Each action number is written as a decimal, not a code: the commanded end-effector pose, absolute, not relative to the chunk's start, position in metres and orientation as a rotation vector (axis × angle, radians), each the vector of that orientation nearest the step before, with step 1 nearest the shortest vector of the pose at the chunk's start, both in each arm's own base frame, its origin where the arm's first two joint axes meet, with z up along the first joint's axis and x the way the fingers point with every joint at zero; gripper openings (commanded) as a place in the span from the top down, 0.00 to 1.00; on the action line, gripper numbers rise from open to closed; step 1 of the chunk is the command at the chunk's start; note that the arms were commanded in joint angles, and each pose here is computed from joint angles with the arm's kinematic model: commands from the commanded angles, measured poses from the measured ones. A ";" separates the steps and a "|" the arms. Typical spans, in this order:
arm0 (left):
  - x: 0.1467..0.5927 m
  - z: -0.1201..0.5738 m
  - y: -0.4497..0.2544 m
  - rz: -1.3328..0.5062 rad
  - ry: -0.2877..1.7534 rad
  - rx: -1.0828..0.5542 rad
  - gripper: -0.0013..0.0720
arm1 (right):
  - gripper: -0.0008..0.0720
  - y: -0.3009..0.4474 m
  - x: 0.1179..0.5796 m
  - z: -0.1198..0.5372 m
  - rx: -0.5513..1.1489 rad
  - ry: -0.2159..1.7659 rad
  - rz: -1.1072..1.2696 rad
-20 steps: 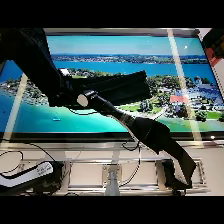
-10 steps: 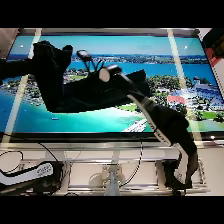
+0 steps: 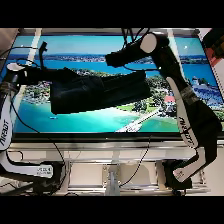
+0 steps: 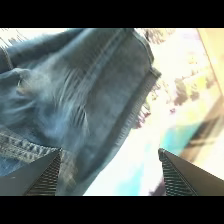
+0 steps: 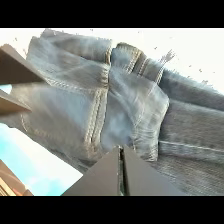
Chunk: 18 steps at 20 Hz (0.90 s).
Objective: Fold the clothes and pants, and hang the long-sleeved shirts on hangers.
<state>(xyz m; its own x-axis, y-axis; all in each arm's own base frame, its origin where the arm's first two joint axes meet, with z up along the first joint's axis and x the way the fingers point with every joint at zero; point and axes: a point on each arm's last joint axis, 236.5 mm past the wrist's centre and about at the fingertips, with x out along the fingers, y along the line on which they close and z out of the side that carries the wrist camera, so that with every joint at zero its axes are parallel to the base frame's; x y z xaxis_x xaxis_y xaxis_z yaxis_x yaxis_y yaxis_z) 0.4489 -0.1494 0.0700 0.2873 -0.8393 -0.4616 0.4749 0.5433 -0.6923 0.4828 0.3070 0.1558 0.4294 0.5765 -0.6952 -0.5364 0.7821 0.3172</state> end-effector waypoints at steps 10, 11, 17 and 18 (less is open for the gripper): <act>0.462 0.074 -0.004 -0.567 0.895 -0.689 0.14 | 0.96 0.277 0.491 0.169 -0.004 0.848 0.650; 0.452 0.065 0.023 -0.502 0.936 -0.715 0.14 | 0.96 0.275 0.492 0.169 -0.009 0.847 0.645; 0.382 -0.008 0.115 -0.253 1.232 -0.555 0.03 | 0.96 0.275 0.496 0.171 -0.025 0.824 0.647; 0.383 -0.013 0.116 -0.252 1.236 -0.560 0.03 | 0.96 0.276 0.498 0.173 -0.021 0.810 0.645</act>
